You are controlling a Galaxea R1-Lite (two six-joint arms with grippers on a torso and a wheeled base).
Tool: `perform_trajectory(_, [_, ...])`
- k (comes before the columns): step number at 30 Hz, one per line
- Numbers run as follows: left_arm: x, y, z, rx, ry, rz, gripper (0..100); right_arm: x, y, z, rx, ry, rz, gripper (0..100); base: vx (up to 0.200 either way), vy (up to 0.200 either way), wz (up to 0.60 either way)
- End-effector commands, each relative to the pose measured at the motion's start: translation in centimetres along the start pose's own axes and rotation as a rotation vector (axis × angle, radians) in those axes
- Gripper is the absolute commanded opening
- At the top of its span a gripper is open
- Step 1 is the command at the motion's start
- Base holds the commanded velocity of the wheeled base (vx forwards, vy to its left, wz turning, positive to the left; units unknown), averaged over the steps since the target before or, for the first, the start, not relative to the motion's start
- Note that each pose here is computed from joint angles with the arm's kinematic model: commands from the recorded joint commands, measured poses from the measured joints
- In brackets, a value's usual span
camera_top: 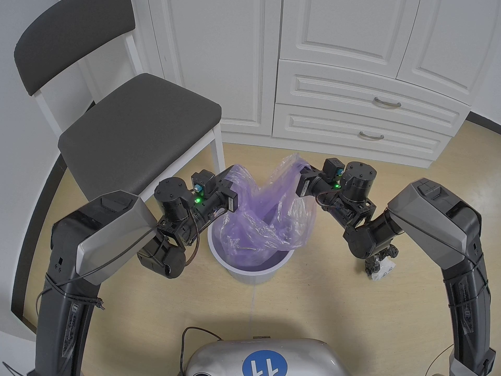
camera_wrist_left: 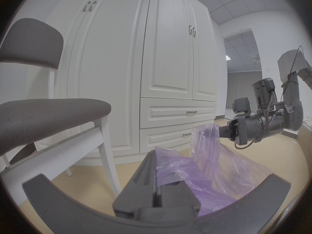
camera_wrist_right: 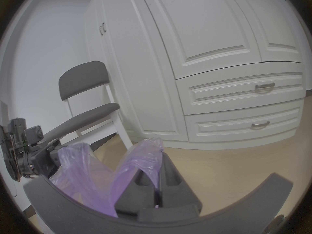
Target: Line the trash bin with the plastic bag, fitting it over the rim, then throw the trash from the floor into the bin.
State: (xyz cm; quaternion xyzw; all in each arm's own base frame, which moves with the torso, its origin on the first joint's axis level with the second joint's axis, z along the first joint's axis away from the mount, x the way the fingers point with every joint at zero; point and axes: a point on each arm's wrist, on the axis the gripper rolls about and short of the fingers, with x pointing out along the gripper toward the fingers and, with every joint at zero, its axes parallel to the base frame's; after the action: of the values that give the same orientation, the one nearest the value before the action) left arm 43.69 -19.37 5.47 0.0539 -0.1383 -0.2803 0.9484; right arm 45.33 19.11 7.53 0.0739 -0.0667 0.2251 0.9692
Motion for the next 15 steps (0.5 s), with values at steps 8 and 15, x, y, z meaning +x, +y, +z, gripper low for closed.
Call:
perform_trajectory(8, [-5.7,-1.7,0.5,-0.015,0.154,-0.006,0,-3.9,5.4,-3.6,0.018,0.133,0.099,0,0.000,0.000,0.00])
perform_trajectory(15, [-8.7,-2.0,2.7,-0.027,0.211,-0.020,0,-5.1,9.2,-6.7,0.018,0.219,0.154,0,0.000,0.000,0.00])
